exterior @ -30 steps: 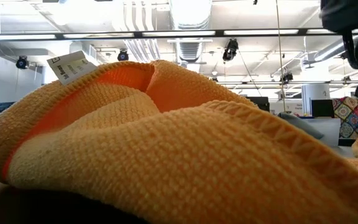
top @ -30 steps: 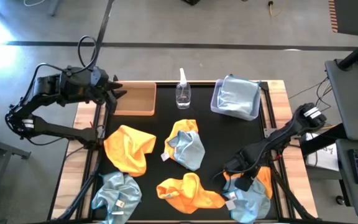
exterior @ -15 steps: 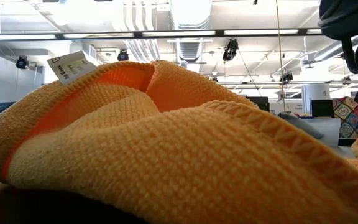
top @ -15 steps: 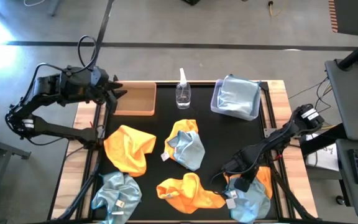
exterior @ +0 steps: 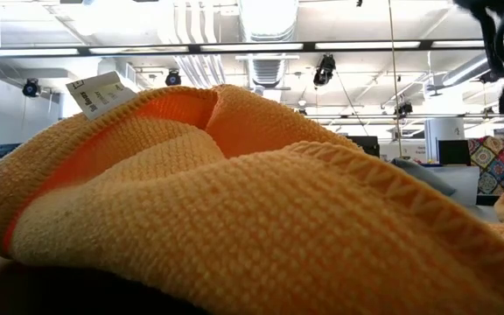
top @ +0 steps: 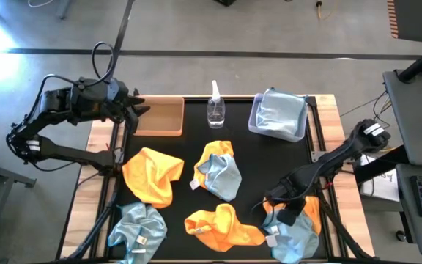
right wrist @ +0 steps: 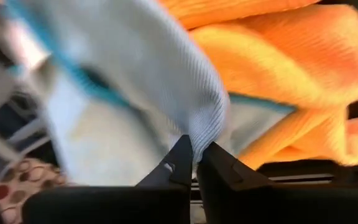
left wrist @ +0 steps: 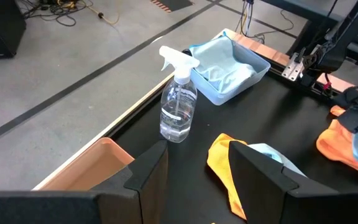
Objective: Sort microfiber towel by color & place in baskets
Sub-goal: Put the blue towel into the transparent bin
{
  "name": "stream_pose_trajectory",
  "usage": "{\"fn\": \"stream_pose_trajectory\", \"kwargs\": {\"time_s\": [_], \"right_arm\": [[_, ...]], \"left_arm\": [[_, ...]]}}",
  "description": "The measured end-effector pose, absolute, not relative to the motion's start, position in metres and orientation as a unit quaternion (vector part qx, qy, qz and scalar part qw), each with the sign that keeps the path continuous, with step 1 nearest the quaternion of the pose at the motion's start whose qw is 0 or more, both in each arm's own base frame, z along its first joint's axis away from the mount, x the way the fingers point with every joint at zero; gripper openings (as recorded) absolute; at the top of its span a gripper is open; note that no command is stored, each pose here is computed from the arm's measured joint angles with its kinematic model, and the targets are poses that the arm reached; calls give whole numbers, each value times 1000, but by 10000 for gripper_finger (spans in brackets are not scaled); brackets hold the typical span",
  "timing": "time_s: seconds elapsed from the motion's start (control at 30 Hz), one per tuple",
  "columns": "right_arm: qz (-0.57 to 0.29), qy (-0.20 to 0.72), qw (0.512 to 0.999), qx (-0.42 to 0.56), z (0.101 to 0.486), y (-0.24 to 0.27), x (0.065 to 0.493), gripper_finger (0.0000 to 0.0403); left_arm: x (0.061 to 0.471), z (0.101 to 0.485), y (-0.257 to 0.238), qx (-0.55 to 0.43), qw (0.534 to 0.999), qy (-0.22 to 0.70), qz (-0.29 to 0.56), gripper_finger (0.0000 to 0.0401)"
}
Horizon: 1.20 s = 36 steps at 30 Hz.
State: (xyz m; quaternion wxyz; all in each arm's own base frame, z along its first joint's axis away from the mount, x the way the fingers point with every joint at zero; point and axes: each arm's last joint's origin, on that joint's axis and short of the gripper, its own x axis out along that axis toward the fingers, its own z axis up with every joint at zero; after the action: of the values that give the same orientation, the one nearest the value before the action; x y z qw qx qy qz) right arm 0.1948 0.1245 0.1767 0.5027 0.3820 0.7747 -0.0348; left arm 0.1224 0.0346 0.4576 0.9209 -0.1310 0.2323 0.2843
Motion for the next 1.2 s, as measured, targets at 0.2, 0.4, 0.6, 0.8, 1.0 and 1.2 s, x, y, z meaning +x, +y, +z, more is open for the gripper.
{"fn": "stream_pose_trajectory", "kwargs": {"time_s": [0.2, 0.4, 0.6, 0.8, 1.0, 1.2], "right_arm": [[-3, 719, 549, 427, 210, 120, 190, 9], [-11, 624, 637, 452, 253, 112, 186, 9], [-19, 490, 749, 445, 303, 101, 183, 9], [-16, 355, 850, 388, 357, 91, 179, 9], [-35, 235, 926, 293, 407, 81, 174, 9], [-109, 158, 959, 209, 434, 71, 167, 9]], "left_arm": [[122, 458, 35, -127, 921, 234, 283, 155], [123, 459, 35, -124, 923, 229, 282, 155], [123, 459, 35, -121, 925, 225, 281, 155], [124, 460, 35, -121, 926, 222, 281, 155], [124, 460, 35, -121, 926, 222, 281, 155], [124, 460, 35, -121, 926, 222, 281, 155]]}}
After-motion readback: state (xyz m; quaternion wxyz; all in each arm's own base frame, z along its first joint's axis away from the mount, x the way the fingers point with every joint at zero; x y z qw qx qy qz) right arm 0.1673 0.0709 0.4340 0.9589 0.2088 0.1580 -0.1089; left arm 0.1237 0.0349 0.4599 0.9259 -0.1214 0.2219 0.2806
